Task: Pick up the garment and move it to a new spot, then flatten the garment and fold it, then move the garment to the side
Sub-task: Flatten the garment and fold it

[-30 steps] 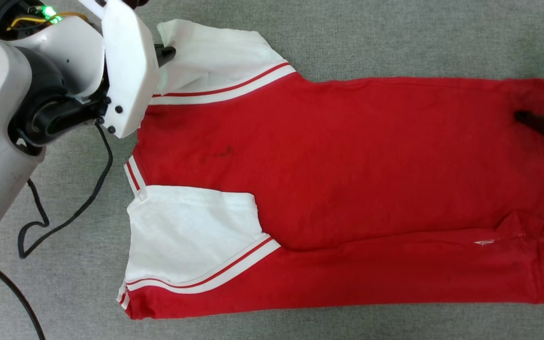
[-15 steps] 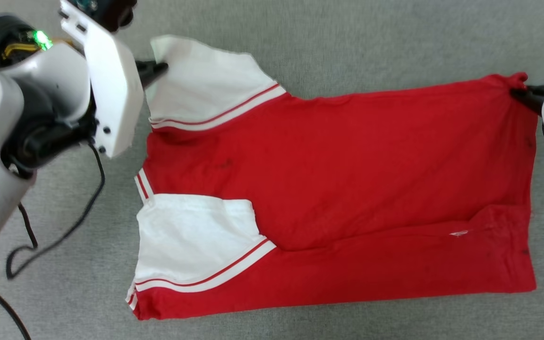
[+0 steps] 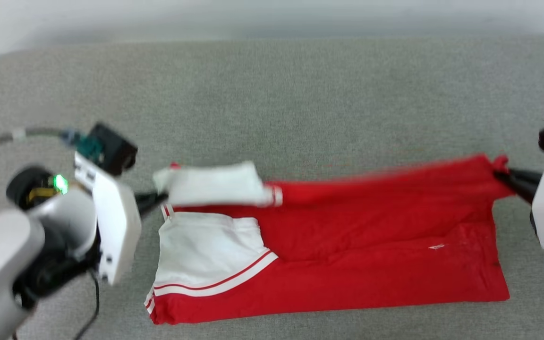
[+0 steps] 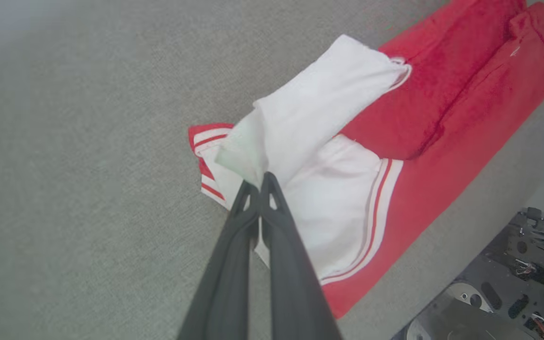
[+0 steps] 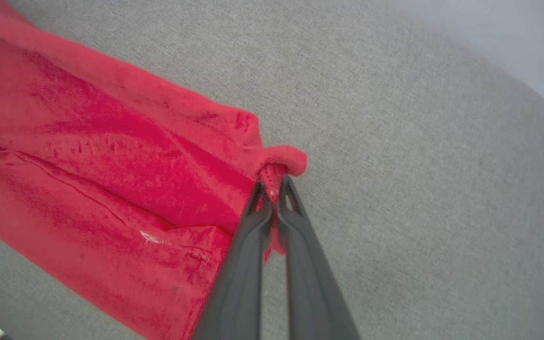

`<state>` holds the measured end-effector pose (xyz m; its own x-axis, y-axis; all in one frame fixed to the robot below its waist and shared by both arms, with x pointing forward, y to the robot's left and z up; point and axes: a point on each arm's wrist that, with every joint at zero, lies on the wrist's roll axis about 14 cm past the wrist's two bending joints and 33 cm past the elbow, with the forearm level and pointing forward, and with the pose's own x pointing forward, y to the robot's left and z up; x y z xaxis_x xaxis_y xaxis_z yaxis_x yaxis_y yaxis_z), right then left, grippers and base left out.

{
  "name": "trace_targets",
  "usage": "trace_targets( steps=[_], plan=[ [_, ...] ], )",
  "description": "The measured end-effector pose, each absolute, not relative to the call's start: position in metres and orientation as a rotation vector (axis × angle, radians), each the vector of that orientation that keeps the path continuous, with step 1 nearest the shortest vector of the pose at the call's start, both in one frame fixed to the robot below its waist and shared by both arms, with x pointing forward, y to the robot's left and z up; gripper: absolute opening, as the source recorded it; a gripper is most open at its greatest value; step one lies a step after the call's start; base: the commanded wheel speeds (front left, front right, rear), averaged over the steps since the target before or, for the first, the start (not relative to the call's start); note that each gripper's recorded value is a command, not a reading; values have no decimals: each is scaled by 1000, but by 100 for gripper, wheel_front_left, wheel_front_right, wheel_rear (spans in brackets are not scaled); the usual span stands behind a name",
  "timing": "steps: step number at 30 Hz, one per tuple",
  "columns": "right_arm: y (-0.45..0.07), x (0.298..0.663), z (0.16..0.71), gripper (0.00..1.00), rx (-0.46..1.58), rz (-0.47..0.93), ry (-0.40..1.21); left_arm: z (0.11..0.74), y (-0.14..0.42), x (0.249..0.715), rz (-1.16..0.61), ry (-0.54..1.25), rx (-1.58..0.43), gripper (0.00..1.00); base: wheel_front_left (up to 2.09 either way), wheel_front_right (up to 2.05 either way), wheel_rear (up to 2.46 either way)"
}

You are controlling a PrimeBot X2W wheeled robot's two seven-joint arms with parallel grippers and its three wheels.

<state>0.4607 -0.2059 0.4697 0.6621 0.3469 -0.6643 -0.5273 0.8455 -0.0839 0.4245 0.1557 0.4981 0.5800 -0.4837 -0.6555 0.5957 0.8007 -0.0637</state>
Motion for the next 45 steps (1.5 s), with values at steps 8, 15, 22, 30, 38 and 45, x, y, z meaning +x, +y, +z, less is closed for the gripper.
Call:
trace_targets(
  steps=[8,15,22,30,38,45],
  plan=[
    [-210,411,431,0,-227,516,775,452,157,364,-617,843,47,0,0,0,0],
    [-208,381,380,0,-180,501,894,399,155,330,-596,1003,-47,0,0,0,0],
    [-209,386,375,100,-149,470,855,387,159,335,-557,984,-78,100,0,0,0],
    [-204,415,444,100,-106,468,587,445,168,376,-466,620,-60,100,0,0,0],
    [-241,434,484,100,-3,325,421,505,198,409,-226,180,-69,100,0,0,0],
    [-264,420,448,100,119,213,532,513,224,415,-13,59,-52,100,0,0,0]
  ],
)
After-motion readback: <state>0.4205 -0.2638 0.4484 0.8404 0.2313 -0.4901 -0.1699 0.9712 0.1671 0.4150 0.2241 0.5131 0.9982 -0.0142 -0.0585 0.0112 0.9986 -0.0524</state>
